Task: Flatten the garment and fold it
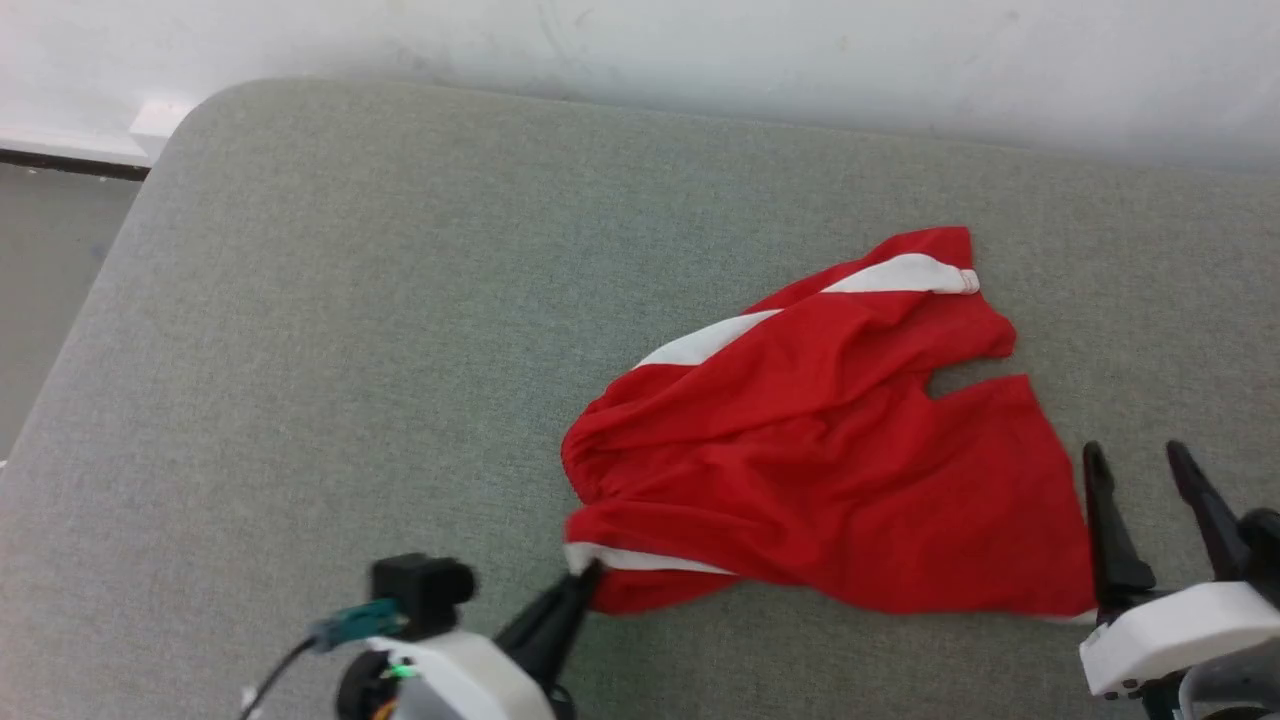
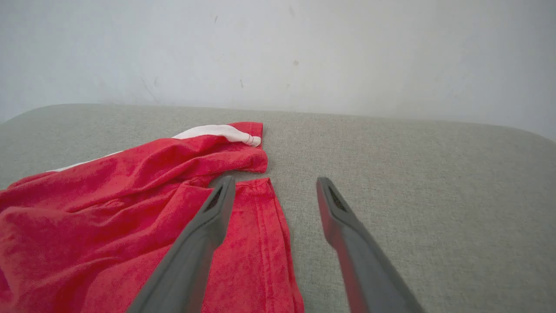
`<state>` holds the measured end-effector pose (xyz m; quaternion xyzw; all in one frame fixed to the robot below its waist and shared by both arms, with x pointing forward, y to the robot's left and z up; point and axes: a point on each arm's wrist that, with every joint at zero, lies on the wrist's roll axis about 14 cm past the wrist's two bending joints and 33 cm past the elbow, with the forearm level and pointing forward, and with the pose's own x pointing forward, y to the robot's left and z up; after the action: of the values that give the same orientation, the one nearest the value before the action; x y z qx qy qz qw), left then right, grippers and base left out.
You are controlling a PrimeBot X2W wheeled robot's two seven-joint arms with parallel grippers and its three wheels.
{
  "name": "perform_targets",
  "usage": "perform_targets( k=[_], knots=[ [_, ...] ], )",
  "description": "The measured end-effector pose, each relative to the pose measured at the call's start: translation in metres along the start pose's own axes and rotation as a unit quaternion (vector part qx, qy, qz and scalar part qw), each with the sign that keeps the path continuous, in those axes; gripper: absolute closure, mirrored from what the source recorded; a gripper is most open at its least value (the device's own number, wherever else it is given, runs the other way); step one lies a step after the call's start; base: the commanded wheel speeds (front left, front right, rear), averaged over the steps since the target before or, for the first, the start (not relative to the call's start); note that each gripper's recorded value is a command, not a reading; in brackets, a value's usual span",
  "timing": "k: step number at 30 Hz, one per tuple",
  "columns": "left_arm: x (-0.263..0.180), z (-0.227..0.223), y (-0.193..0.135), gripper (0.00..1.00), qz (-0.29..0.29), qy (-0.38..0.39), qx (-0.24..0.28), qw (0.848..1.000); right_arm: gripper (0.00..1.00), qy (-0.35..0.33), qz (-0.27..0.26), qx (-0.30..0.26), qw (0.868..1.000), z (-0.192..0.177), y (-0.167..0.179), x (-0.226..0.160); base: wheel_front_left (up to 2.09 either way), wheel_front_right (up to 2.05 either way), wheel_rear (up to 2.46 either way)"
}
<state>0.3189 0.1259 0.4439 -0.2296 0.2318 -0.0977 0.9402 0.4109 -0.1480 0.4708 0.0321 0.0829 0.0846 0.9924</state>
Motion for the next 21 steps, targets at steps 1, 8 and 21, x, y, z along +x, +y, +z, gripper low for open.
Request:
perform_targets(
  k=[1,8,21],
  knots=[
    [-0.002,0.003,0.006,1.0,0.009,-0.006,-0.001,1.0,0.0,0.015,0.002,0.0,1.0,-0.004,0.001,0.001,0.0,0.0,0.0],
    [-0.007,0.009,0.017,1.0,0.025,-0.016,-0.006,1.0,0.0,0.168,0.023,-0.011,0.985,-0.047,0.015,-0.014,0.0,0.0,0.0],
    [0.008,0.002,0.011,1.0,0.014,-0.005,-0.014,1.0,0.0,0.265,0.017,-0.012,0.964,-0.078,0.01,-0.04,0.0,0.0,0.0]
  ],
)
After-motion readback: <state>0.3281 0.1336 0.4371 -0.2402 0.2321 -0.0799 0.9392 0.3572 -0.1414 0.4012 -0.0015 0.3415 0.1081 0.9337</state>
